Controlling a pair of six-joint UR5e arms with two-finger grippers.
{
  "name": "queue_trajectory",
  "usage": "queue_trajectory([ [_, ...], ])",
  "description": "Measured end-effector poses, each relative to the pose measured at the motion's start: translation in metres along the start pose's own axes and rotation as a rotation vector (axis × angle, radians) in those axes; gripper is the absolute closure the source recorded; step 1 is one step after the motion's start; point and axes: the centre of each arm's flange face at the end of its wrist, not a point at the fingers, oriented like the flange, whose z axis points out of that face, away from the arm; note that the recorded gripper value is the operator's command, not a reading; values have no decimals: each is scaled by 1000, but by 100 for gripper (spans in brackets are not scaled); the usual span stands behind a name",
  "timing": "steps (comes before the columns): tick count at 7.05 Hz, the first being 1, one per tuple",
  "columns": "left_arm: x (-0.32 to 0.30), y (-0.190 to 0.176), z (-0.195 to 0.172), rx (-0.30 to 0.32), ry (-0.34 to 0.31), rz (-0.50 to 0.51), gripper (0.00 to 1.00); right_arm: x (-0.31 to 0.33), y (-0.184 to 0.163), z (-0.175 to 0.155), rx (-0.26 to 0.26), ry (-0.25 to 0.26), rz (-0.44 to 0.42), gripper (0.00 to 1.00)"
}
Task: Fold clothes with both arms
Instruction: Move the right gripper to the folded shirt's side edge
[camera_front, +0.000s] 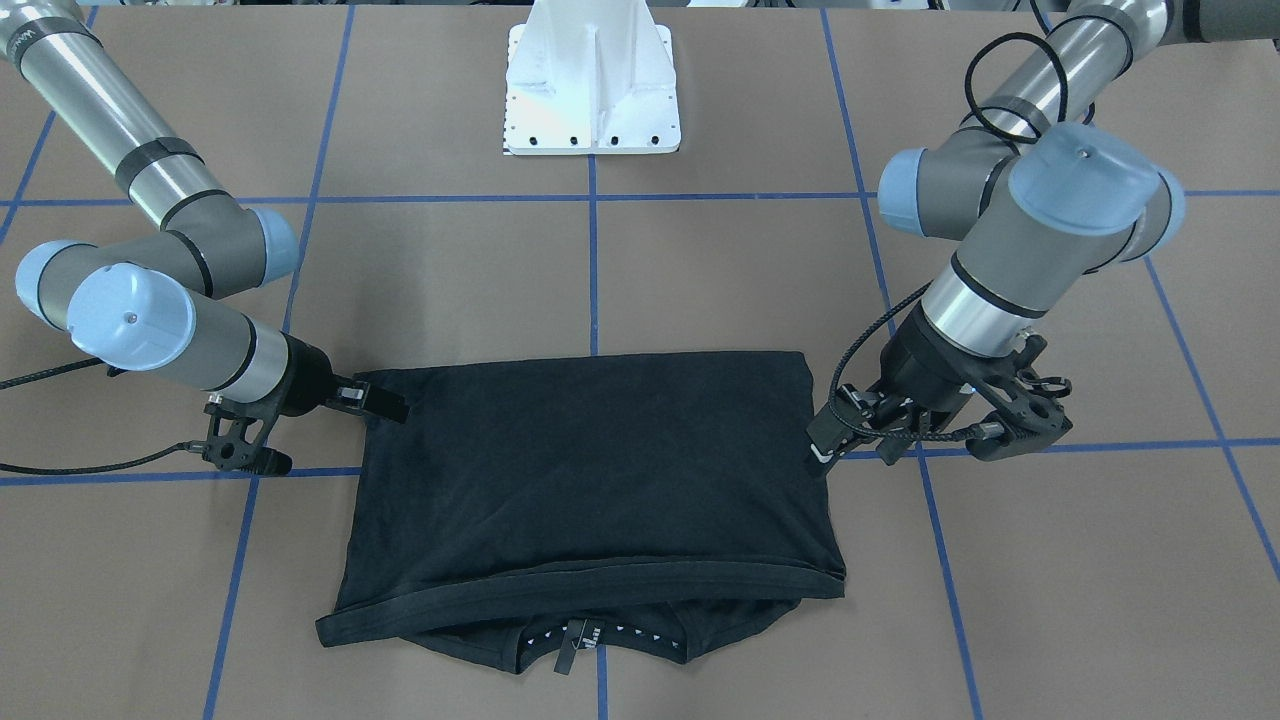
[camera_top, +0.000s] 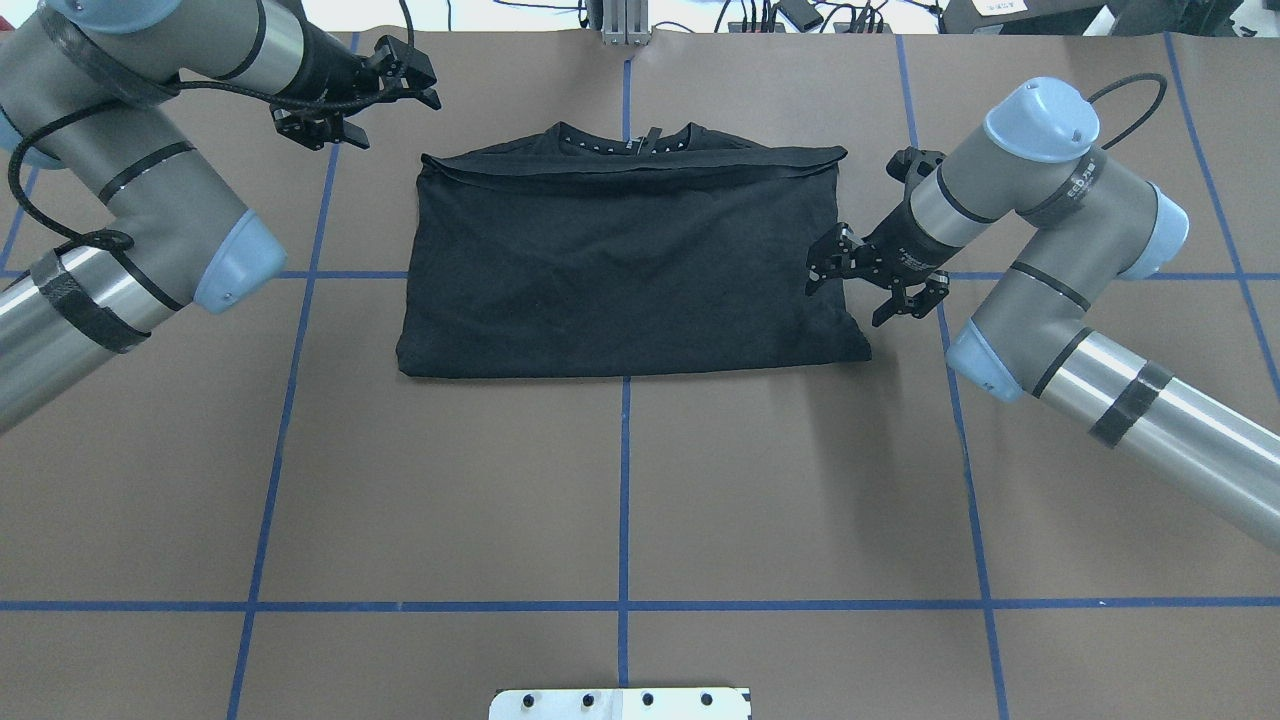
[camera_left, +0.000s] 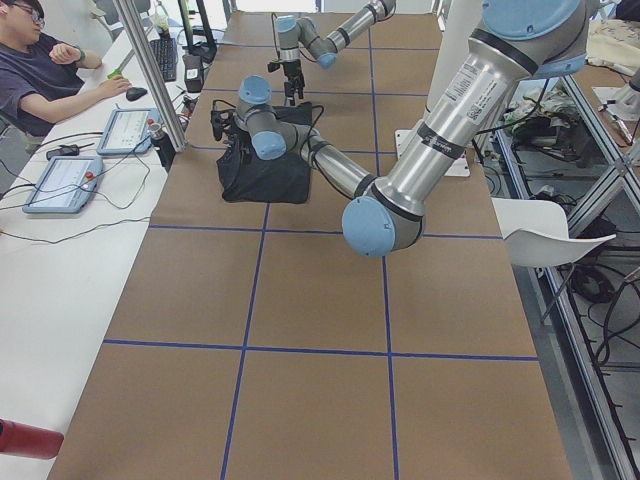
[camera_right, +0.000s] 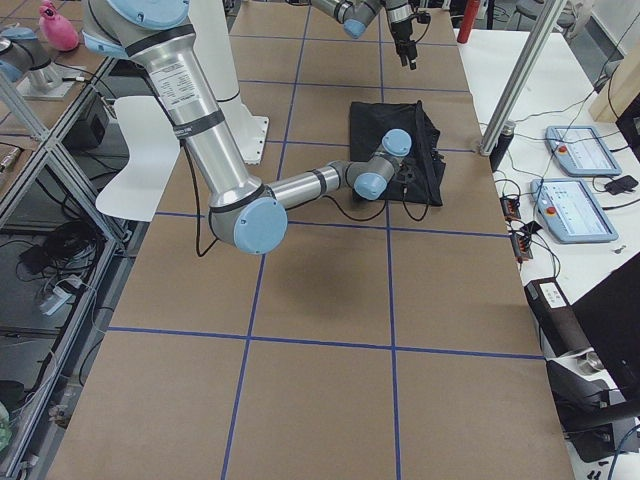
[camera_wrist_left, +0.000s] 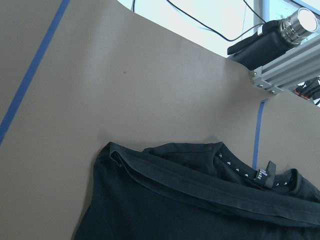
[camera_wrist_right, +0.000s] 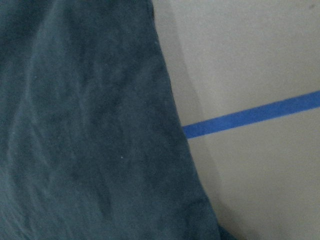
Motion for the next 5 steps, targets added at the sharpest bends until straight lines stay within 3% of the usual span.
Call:
queue_trajectory([
  [5, 5, 4, -6, 0, 7, -2, 0, 10, 13, 10, -20, 14, -2, 3],
])
